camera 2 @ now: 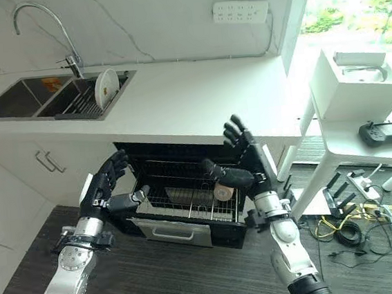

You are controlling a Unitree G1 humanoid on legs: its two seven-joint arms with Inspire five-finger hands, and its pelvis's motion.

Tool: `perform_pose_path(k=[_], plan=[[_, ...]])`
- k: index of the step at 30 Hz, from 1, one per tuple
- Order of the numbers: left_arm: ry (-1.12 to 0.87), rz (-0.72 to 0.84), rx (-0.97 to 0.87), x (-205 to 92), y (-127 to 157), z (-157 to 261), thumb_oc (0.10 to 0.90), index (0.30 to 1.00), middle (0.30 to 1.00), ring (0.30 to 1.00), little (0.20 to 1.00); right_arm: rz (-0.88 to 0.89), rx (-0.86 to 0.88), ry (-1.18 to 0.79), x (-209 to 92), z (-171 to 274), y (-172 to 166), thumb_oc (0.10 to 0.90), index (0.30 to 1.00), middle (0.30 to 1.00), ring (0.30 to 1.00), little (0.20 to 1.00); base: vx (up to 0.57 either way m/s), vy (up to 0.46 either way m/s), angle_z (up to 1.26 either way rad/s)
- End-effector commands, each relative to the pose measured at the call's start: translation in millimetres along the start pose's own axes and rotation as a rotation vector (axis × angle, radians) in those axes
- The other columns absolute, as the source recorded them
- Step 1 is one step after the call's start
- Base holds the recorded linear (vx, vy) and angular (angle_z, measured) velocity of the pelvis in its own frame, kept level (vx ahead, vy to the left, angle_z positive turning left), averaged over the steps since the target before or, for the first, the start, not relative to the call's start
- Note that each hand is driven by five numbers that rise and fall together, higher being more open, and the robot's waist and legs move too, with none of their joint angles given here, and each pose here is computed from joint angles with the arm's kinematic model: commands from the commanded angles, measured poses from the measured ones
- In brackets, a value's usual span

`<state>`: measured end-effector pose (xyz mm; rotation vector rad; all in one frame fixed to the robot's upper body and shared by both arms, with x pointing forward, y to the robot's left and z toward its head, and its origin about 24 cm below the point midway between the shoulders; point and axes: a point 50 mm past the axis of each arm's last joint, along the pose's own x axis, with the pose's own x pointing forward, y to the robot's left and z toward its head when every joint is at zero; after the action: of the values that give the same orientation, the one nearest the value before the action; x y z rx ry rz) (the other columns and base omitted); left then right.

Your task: Place the dishes in the dishwasher.

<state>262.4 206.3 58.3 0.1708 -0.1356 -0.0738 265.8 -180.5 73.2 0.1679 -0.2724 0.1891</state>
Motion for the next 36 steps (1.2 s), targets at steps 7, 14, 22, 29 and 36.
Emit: perform_pose_path(k=[7,14,22,29,36], plan=[[-0.468,-0.107,-0.153,10.6,9.2,74.8,0.800,0.900,0.900,0.900,0.900,0.023,-0.071,-0.284,-1.2,60.6,-21.0,0.800,0.900,0.900,0.900,0.900,0.01,0.108,-0.25],[-0.484,-0.054,-0.067,5.8,14.5,82.2,0.800,0.900,0.900,0.900,0.900,0.010,-0.031,-0.275,-4.1,55.7,-22.1,0.800,0.900,0.900,0.900,0.900,-0.04,-0.006,-0.72],[-0.422,-0.008,0.024,-3.4,19.2,68.0,0.800,0.900,0.900,0.900,0.900,0.010,-0.054,-0.232,-10.2,45.8,-25.2,0.800,0.900,0.900,0.900,0.900,0.00,-0.059,-0.03],[-0.351,0.016,0.051,-13.3,25.3,52.2,0.800,0.900,0.900,0.900,0.900,0.000,-0.031,-0.195,-15.0,35.9,-28.0,0.800,0.900,0.900,0.900,0.900,0.00,-0.050,0.04],[-0.256,-0.023,-0.142,-3.8,-1.7,30.3,0.800,0.900,0.900,0.900,0.900,0.050,0.069,-0.218,3.7,37.4,-9.4,0.800,0.900,0.900,0.900,0.900,0.00,-0.013,-0.03]])
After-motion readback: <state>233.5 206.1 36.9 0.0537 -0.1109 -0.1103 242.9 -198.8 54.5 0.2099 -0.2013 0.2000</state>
